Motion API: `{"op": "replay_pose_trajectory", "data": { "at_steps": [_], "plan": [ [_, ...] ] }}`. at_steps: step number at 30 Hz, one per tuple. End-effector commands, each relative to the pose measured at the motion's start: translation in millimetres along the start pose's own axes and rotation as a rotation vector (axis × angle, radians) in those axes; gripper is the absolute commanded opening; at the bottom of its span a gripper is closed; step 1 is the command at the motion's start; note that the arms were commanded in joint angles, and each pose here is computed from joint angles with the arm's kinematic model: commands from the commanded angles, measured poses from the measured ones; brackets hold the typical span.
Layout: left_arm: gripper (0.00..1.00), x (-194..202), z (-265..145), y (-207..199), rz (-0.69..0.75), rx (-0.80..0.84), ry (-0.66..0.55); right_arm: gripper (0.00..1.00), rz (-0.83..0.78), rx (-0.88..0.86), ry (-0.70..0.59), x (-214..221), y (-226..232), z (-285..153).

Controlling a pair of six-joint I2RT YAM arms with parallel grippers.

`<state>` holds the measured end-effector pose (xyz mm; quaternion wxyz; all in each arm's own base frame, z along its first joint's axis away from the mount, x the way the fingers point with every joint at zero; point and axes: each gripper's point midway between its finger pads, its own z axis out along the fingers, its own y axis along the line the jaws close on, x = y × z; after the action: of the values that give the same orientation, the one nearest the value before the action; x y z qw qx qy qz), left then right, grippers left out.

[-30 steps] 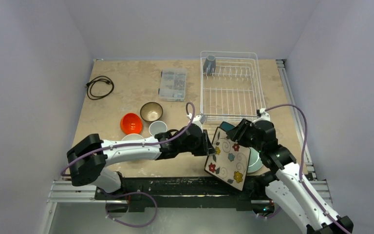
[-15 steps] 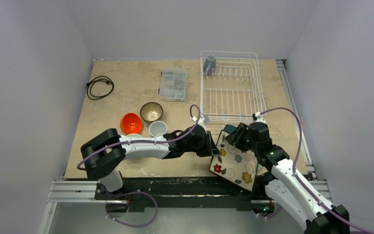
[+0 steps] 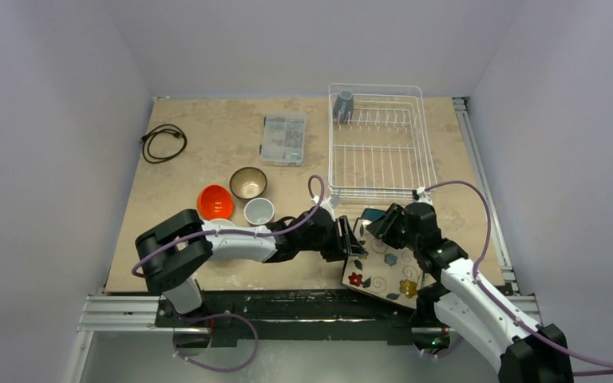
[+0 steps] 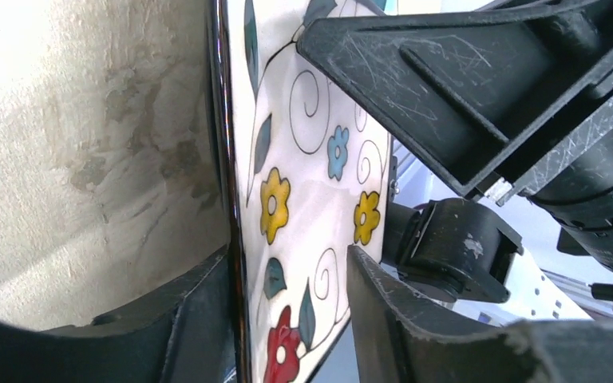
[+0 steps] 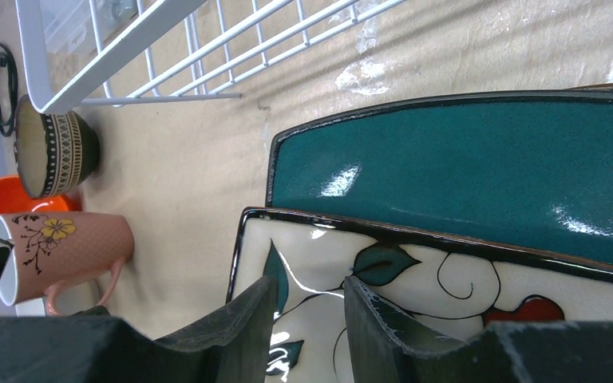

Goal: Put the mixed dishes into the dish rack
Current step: Pick up the plate at the center of the board.

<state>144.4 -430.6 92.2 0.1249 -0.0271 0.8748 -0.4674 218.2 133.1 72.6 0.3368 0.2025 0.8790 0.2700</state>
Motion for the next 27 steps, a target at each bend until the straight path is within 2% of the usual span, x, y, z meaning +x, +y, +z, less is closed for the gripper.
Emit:
{"op": "replay_pose_trajectory", "data": {
  "at_steps": [1,10,14,18,20,27],
  "plan": [
    [0.51,0.7,-19.6,-42.0,-0.022,0.173,0.01,0.38,0.006,0.037,0.015,6.3,-10.3,3.7],
    [0.58,39.1,-34.6,-36.0,-0.056,0.156,0.101,0.38,-0.004,0.033,0.004,1.2,-6.3,2.8],
    [0.56,44.3,-37.1,-26.9,-0.063,0.103,0.105,0.38,-0.007,0.034,0.005,0.3,-5.5,2.9],
    [0.47,52.1,-36.9,-34.0,-0.069,0.138,0.139,0.38,-0.013,0.033,0.005,-1.2,-3.6,1.9],
    [0.47,57.0,-35.1,-36.5,-0.075,0.146,0.162,0.38,-0.016,0.033,0.002,-2.5,-2.9,1.3],
    [0.61,66.6,-31.2,-29.8,-0.105,0.122,0.203,0.38,-0.016,0.027,-0.004,-4.7,-0.2,0.4]
  ]
}}
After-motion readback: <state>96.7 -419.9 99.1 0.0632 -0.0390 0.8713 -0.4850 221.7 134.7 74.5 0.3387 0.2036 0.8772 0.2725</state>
